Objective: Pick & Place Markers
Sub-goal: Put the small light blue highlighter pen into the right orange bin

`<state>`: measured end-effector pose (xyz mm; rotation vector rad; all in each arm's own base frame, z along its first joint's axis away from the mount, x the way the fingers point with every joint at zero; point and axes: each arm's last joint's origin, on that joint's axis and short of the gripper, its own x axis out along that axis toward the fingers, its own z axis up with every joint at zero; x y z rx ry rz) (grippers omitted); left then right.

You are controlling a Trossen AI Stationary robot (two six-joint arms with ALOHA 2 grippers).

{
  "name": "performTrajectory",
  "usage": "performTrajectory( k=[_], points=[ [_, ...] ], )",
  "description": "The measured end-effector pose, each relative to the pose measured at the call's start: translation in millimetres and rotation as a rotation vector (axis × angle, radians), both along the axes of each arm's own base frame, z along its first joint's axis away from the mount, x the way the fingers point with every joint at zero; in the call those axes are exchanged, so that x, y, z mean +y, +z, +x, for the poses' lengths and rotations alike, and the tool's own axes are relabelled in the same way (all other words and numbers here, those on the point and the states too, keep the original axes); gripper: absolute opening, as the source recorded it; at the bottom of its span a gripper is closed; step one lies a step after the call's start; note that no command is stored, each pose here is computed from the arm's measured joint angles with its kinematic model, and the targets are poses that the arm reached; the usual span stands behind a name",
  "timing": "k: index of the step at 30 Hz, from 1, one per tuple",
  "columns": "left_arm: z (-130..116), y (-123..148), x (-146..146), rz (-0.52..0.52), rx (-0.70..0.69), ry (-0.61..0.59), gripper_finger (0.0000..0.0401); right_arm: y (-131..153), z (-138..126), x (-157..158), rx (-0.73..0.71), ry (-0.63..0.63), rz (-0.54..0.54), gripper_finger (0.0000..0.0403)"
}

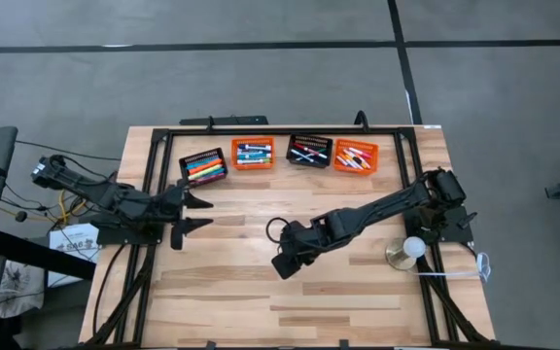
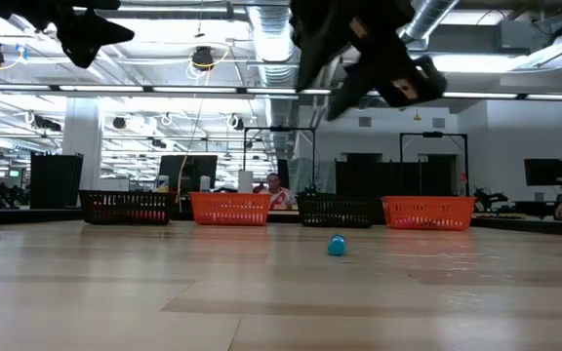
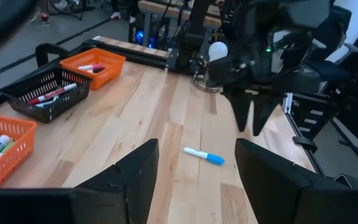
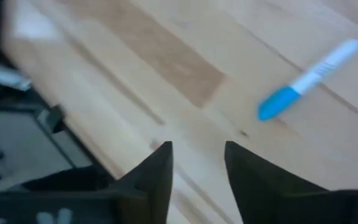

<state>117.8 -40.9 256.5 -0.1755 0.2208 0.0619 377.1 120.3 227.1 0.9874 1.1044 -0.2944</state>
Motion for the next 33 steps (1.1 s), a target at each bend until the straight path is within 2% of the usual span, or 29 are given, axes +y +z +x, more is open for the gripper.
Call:
performTrajectory(
  k=[5,11,21,33],
  points=[
    [-3,2,1,0.021,-0.016,-0.007,0.0213,-5,-7,-4,0.112,-0.133,-0.004,0.0175],
    [-10,6,4,0.045,-0.054,-0.022,0.0213,-6,-7,-7,0.108,-0.283,-0.036,0.0203],
    [-26,8,11,0.05,-0.082,-0.06,0.0213,-27,1,-8,0.159,-0.368,-0.032,0.019],
    [-32,8,14,0.087,-0.089,-0.072,0.0213,-36,3,-17,0.23,-0.382,-0.014,0.0171]
  ],
)
